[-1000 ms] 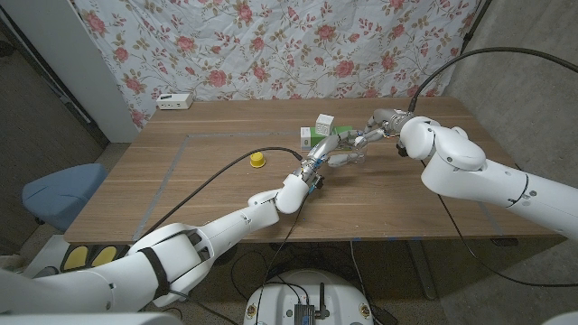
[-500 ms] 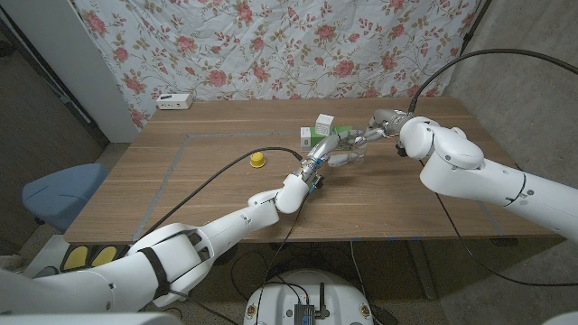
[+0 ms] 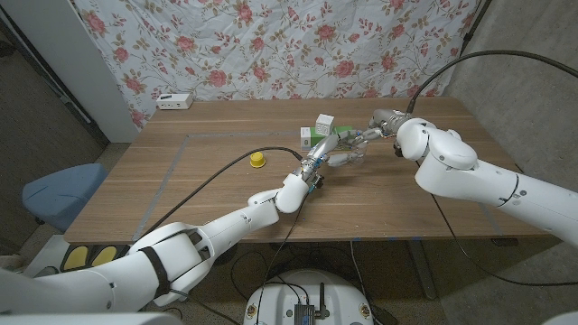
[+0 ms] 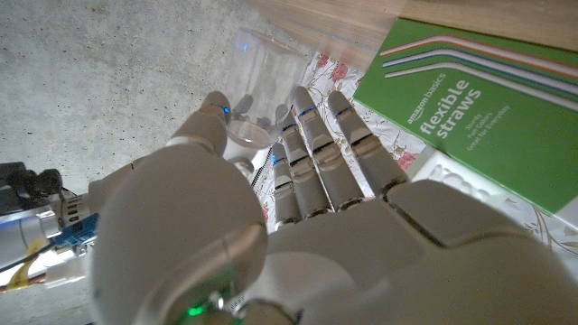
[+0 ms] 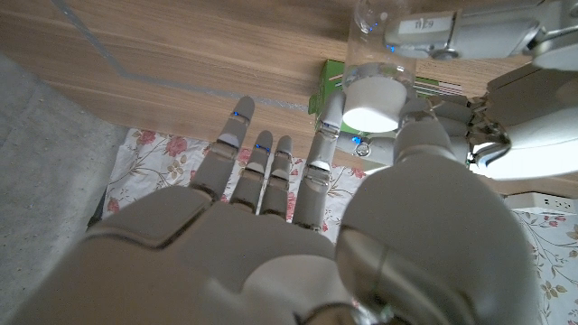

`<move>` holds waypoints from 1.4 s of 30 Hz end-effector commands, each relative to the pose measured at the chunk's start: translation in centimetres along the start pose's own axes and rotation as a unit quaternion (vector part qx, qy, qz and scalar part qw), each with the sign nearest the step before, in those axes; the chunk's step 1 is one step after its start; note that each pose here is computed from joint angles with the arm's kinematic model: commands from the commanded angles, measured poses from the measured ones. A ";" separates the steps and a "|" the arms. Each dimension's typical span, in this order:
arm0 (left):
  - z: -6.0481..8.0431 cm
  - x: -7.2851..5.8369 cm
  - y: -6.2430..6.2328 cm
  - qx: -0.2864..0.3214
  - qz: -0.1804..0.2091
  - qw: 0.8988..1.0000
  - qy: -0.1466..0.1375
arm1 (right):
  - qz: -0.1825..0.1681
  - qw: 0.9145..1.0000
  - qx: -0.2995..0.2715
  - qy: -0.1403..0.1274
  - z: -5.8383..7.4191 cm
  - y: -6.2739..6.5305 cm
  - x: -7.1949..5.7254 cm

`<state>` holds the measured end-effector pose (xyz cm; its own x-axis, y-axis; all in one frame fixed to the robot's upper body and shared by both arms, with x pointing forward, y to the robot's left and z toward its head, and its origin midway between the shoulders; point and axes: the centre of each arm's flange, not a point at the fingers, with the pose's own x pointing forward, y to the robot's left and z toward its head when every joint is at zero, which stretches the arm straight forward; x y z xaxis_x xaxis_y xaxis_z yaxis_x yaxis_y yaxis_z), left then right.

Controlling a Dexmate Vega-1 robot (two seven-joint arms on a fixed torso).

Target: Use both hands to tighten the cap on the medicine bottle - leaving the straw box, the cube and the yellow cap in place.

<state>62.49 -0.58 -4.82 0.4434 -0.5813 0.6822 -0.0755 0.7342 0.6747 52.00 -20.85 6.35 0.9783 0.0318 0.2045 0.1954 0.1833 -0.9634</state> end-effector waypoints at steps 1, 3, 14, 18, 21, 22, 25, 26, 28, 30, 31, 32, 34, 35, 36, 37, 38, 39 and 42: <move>-0.1 0.0 0.1 -0.001 0.003 1.000 0.002 | -0.011 1.000 -0.006 0.009 0.6 0.4 0.3; -0.2 0.0 0.1 0.000 0.004 1.000 0.002 | -0.015 1.000 -0.007 0.010 0.7 0.5 0.3; -0.3 0.0 0.1 -0.001 0.005 1.000 0.003 | -0.034 0.999 -0.012 0.019 0.9 0.8 0.5; -0.4 0.1 0.2 -0.001 0.005 1.000 0.003 | -0.037 0.999 -0.016 0.020 1.0 0.8 0.5; -0.4 0.1 0.2 -0.001 0.005 1.000 0.003 | -0.041 0.999 -0.020 0.022 1.0 0.9 0.5; -0.4 0.1 0.2 -0.001 0.005 1.000 0.003 | -0.043 0.999 -0.021 0.023 1.0 0.9 0.5; -0.4 0.1 0.2 -0.001 0.005 1.000 0.003 | -0.042 0.999 -0.021 0.024 1.0 0.9 0.4; -0.4 0.1 0.2 -0.002 0.005 1.000 0.004 | -0.042 0.999 -0.021 0.022 1.0 0.9 0.4; -0.4 0.1 0.2 -0.002 0.005 1.000 0.004 | -0.042 0.999 -0.021 0.019 0.9 0.9 0.4; -0.4 0.1 0.2 -0.002 0.005 1.000 0.004 | -0.039 0.999 -0.022 0.019 0.9 0.9 0.3; -0.4 0.1 0.2 -0.002 0.005 1.000 0.003 | -0.039 0.999 -0.022 0.019 0.9 0.9 0.3; -0.4 0.1 0.2 -0.001 0.004 1.000 0.003 | -0.041 0.999 -0.022 0.020 0.9 0.9 0.3; -0.4 0.1 0.2 -0.001 0.005 1.000 0.003 | -0.041 0.999 -0.020 0.018 0.8 0.9 0.2; -0.4 0.1 0.2 -0.001 0.004 1.000 0.002 | -0.041 0.999 -0.020 0.018 0.8 0.9 0.2; -0.4 0.1 0.2 0.000 0.004 1.000 0.002 | -0.038 0.999 -0.021 0.018 0.8 0.9 0.2; -0.4 0.1 0.2 -0.001 0.004 1.000 0.002 | -0.036 0.999 -0.020 0.018 0.8 0.8 0.2; -0.4 0.1 0.2 -0.001 0.004 1.000 0.002 | -0.035 0.999 -0.021 0.017 0.8 0.8 0.1; -0.4 0.1 0.2 -0.001 0.004 1.000 0.002 | -0.034 0.999 -0.022 0.018 0.8 0.8 0.1; -0.4 0.1 0.2 -0.001 0.003 1.000 0.001 | -0.031 0.999 -0.021 0.019 0.7 0.7 0.0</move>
<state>62.88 -0.33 -4.77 0.4488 -0.5716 0.6869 -0.0778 0.7408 0.6672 52.37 -19.92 5.78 0.9614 -0.0217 0.2744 0.2746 0.1440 -0.9507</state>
